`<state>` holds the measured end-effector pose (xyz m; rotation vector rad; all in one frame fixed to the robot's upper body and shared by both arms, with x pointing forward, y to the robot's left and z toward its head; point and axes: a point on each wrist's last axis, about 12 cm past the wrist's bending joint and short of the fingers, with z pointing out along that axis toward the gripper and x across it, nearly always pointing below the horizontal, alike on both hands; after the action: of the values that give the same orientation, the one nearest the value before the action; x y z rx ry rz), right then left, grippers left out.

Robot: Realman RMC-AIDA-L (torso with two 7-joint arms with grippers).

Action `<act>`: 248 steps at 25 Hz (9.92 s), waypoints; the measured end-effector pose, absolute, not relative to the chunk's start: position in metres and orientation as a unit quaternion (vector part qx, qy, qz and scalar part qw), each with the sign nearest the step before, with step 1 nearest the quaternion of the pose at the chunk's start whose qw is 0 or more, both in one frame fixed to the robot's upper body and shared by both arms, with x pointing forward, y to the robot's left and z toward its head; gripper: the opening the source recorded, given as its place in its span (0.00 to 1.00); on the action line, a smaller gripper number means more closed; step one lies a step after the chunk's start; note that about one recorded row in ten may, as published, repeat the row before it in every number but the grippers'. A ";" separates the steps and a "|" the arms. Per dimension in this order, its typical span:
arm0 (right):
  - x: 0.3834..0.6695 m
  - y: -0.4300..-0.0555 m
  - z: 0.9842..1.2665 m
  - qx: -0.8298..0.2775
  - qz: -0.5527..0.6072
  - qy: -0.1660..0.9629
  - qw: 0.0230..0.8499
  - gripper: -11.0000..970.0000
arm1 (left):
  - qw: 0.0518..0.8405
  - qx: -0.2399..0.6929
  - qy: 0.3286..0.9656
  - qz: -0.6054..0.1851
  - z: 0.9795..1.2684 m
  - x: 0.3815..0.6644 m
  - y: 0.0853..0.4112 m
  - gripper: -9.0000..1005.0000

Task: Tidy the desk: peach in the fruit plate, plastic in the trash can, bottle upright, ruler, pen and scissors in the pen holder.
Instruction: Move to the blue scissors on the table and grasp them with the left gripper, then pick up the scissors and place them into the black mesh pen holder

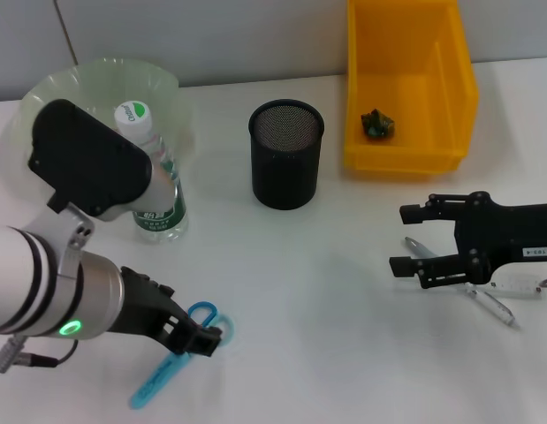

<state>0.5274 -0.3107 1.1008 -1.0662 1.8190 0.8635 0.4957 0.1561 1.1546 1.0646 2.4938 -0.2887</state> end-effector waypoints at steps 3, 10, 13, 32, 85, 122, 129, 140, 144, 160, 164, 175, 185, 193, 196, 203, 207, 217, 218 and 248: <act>0.526 -0.312 1.101 -0.421 0.345 0.726 0.421 0.87 | 0.199 0.385 0.894 -0.109 1.150 0.493 0.152 0.81; 0.526 -0.313 1.100 -0.419 0.342 0.726 0.425 0.87 | 0.190 0.392 0.893 -0.112 1.142 0.489 0.148 0.81; 0.526 -0.313 1.100 -0.419 0.341 0.725 0.428 0.87 | 0.185 0.399 0.891 -0.114 1.138 0.487 0.145 0.81; 0.525 -0.312 1.099 -0.418 0.342 0.724 0.428 0.87 | 0.177 0.401 0.894 -0.089 1.127 0.492 0.148 0.79; 0.522 -0.315 1.097 -0.417 0.340 0.726 0.429 0.87 | 0.146 0.418 0.894 -0.068 1.118 0.504 0.143 0.58; 0.519 -0.318 1.095 -0.414 0.336 0.727 0.432 0.87 | 0.124 0.436 0.889 -0.060 1.116 0.505 0.137 0.27; 0.519 -0.319 1.095 -0.414 0.336 0.727 0.432 0.87 | 0.131 0.440 0.886 -0.059 1.120 0.508 0.134 0.25; 0.519 -0.321 1.096 -0.410 0.334 0.728 0.436 0.87 | 0.143 0.451 0.879 -0.059 1.129 0.509 0.129 0.24; 0.519 -0.321 1.096 -0.410 0.334 0.729 0.436 0.87 | 0.164 0.459 0.871 -0.063 1.141 0.508 0.126 0.24; 0.519 -0.322 1.094 -0.406 0.331 0.732 0.436 0.87 | 0.261 0.463 0.845 -0.066 1.177 0.531 0.126 0.23; 0.519 -0.321 1.094 -0.405 0.331 0.732 0.436 0.87 | 0.301 0.468 0.828 -0.069 1.188 0.543 0.122 0.23; 0.521 -0.321 1.095 -0.408 0.330 0.730 0.437 0.87 | 0.368 0.472 0.796 -0.091 1.202 0.562 0.117 0.23; 0.521 -0.321 1.095 -0.409 0.329 0.731 0.436 0.87 | 0.418 0.468 0.770 -0.116 1.205 0.583 0.112 0.24; 0.521 -0.321 1.095 -0.409 0.329 0.732 0.434 0.87 | 0.479 0.453 0.741 -0.130 1.205 0.596 0.107 0.24; 0.521 -0.320 1.095 -0.409 0.330 0.732 0.433 0.87 | 0.479 0.453 0.741 -0.130 1.205 0.596 0.107 0.24; 0.521 -0.320 1.094 -0.409 0.331 0.732 0.432 0.87 | 0.512 0.436 0.721 -0.167 1.189 0.610 0.105 0.24; 0.521 -0.320 1.094 -0.408 0.331 0.733 0.432 0.87 | 0.524 0.427 0.715 -0.179 1.183 0.614 0.105 0.24; 0.523 -0.320 1.094 -0.406 0.328 0.735 0.433 0.87 | 0.555 0.414 0.690 -0.209 1.168 0.624 0.107 0.24; 0.523 -0.320 1.094 -0.406 0.328 0.735 0.433 0.87 | 0.555 0.414 0.690 -0.209 1.168 0.624 0.107 0.24; 0.534 -0.309 1.095 -0.410 0.327 0.738 0.425 0.87 | 0.597 0.372 0.672 -0.232 1.108 0.628 0.138 0.25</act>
<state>0.5337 -0.3086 1.0955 -1.0258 1.8459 0.8180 0.6278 0.1378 1.1075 0.8638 1.5606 -0.5382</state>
